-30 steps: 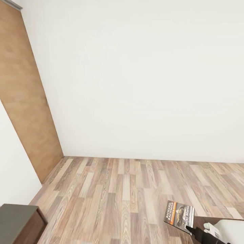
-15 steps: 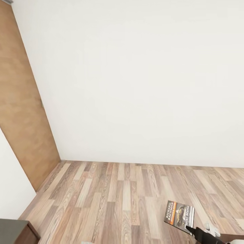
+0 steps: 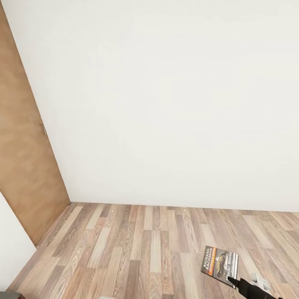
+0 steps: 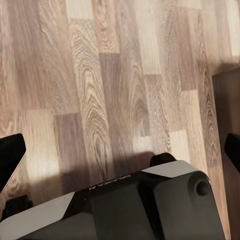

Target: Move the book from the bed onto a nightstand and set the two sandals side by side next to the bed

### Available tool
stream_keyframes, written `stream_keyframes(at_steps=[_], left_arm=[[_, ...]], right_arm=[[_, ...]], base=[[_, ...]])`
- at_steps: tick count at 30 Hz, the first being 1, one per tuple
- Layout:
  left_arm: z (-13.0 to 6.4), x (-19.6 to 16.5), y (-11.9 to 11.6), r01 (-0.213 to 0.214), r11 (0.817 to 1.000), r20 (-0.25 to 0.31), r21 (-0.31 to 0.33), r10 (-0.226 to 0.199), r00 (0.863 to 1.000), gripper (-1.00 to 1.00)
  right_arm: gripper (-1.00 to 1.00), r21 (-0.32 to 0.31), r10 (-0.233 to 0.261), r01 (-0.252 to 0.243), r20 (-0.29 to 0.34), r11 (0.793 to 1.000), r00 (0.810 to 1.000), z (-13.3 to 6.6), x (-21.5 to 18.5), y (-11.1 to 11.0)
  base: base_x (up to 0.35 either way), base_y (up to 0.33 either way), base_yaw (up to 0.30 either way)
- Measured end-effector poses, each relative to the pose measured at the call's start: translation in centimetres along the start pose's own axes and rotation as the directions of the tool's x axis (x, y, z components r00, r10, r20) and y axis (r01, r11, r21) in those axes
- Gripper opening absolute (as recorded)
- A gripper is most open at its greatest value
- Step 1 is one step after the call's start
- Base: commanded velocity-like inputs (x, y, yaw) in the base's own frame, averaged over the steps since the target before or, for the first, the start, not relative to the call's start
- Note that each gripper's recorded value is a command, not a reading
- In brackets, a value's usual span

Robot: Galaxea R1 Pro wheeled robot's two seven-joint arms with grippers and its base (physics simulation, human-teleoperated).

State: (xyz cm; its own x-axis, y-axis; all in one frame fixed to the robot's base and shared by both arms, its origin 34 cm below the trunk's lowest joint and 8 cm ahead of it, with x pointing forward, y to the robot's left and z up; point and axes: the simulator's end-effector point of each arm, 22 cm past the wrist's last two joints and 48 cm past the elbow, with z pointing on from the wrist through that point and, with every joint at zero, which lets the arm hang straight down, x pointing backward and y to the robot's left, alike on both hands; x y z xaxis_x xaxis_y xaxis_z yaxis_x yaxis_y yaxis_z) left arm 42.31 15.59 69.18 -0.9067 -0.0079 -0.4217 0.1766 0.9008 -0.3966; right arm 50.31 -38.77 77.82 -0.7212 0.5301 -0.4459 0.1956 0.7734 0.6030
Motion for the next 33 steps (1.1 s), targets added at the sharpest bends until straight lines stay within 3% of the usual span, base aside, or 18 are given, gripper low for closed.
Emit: stream_keyframes(at_steps=[33], left_arm=[[0.0, 0.02, 0.01, 0.0, 1.0, 0.0, 0.0, 0.0, 1.0, 1.0]], right_arm=[[-1.0, -0.002, -0.001, 0.001, 0.001, 1.0, 1.0, 0.01, -0.07, 0.07]], base=[[0.325, 0.0, -0.064]])
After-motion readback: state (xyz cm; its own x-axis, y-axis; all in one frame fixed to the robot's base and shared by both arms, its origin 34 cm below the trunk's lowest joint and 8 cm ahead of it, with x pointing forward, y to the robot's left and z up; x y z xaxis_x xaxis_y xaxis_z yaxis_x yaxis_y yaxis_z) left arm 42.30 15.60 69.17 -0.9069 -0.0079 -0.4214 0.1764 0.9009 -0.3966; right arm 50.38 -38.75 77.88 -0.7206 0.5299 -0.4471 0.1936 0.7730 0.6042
